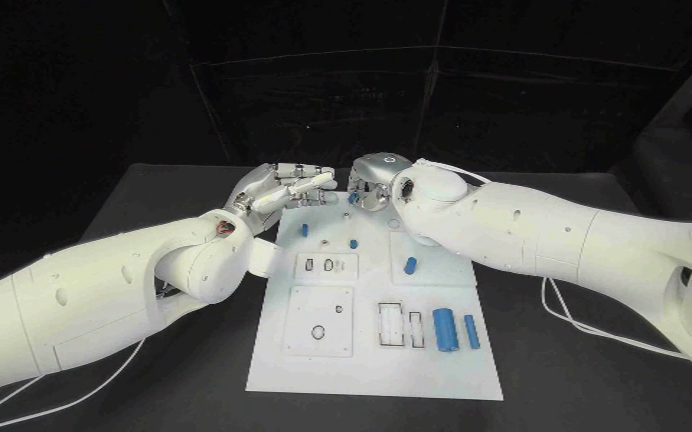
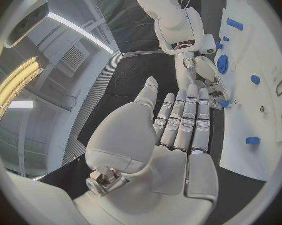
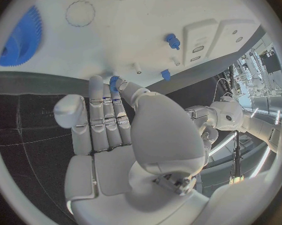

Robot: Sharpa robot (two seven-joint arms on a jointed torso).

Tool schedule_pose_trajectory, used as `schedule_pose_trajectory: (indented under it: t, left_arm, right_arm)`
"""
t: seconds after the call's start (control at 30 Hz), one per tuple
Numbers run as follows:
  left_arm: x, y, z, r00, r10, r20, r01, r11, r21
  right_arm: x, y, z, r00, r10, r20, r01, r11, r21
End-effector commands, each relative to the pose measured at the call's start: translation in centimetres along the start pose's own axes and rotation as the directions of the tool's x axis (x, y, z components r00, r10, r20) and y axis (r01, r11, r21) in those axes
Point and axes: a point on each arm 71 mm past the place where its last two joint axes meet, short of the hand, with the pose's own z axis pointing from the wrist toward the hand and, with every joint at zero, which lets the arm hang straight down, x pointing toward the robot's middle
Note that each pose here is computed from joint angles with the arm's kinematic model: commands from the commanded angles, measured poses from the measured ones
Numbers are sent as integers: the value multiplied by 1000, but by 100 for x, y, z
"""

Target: Assemble the parts on the task board

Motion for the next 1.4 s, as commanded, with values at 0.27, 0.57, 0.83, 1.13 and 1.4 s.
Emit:
schedule_pose_trajectory:
  t: [0.27, 0.57, 0.83, 1.13, 1.4]
  left_arm:
    - [28, -13, 5, 1000, -8, -17, 8, 1000, -3]
    - [29, -12, 7, 1000, -8, -19, 8, 1000, -5]
    - [19, -11, 7, 1000, -8, -17, 7, 1000, -7]
    - [-48, -14, -8, 1000, -2, -4, 2, 1000, -7]
    - [-159, 54, -35, 1000, 12, 17, -12, 999, -31]
  right_arm:
    - [-5, 26, 34, 1000, -27, -5, 27, 1000, 16]
    - [-2, 40, 35, 1000, -30, -9, 30, 1000, 6]
    - [-16, 17, -5, 1000, -22, 8, 22, 1000, -2]
    - [-131, -361, -266, 977, 198, 75, -202, 978, 56]
    - [-148, -887, -574, 826, 563, 19, -559, 814, 161]
